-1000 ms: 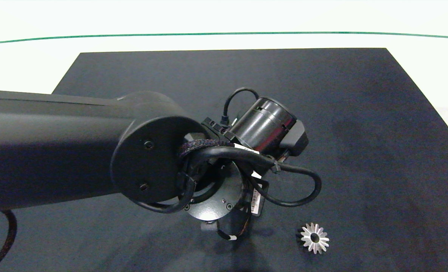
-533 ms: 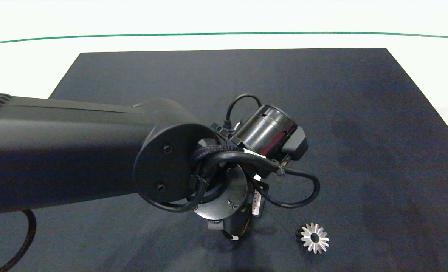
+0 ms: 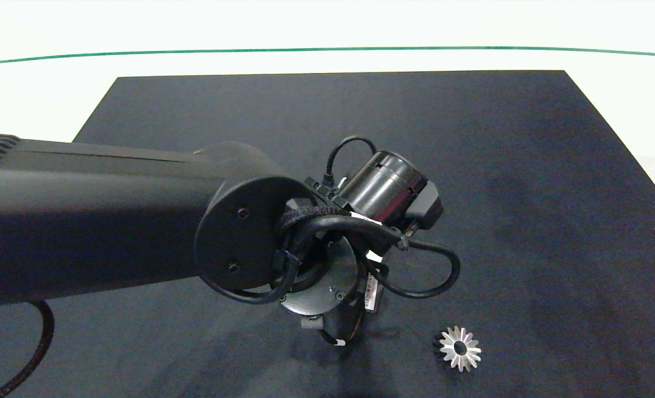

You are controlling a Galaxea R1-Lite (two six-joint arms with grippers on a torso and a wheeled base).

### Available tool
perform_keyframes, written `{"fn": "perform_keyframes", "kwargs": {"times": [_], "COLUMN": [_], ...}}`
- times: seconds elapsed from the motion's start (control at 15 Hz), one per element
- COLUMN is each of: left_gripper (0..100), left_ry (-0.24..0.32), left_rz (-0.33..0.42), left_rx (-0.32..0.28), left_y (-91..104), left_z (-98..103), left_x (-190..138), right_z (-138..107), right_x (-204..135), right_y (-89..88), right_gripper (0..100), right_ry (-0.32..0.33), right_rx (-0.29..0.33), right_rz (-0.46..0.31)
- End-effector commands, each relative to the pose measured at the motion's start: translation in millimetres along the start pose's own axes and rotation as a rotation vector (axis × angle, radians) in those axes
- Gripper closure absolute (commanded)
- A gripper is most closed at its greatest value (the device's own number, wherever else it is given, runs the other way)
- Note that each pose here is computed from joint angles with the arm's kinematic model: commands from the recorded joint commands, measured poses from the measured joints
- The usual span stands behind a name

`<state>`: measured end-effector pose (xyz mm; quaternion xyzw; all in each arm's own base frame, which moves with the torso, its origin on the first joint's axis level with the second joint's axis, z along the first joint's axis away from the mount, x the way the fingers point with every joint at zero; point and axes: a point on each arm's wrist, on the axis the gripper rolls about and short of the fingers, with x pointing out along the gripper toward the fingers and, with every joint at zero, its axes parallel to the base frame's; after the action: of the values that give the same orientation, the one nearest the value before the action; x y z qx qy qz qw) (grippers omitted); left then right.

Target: Remove an incorrectly installed larger gear and replace it with the correct smaller gear

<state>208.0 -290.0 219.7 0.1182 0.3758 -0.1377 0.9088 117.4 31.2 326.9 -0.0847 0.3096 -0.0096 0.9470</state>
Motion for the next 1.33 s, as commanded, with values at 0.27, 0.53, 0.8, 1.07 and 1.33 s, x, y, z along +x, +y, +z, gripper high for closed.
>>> {"fn": "perform_keyframes", "kwargs": {"times": [0.27, 0.53, 0.8, 1.07, 1.33], "left_gripper": [100, 100, 100, 100, 100], "left_ry": [-0.005, -0.007, 0.014, 0.015, 0.015], "left_rz": [0.009, 0.008, 0.018, 0.02, 0.019], "left_rx": [-0.016, -0.038, -0.029, -0.027, -0.025], "left_y": [8.1, 9.0, 7.2, 6.4, 4.5], "left_z": [1, 1, -3, -3, -3], "left_x": [-5, -7, -1, 1, 4], "right_z": [-1, -1, -1, -1, -2], "right_x": [1, 2, 1, 1, 0], "right_y": [0.5, 0.8, 0.5, 0.3, 0.2], "right_gripper": [0, 0, 0, 0, 0], "right_ry": [0.009, 0.012, 0.009, 0.007, 0.007], "right_rx": [-0.006, -0.007, -0.006, -0.01, -0.011], "right_rz": [-0.001, -0.001, -0.001, -0.001, -0.001]}}
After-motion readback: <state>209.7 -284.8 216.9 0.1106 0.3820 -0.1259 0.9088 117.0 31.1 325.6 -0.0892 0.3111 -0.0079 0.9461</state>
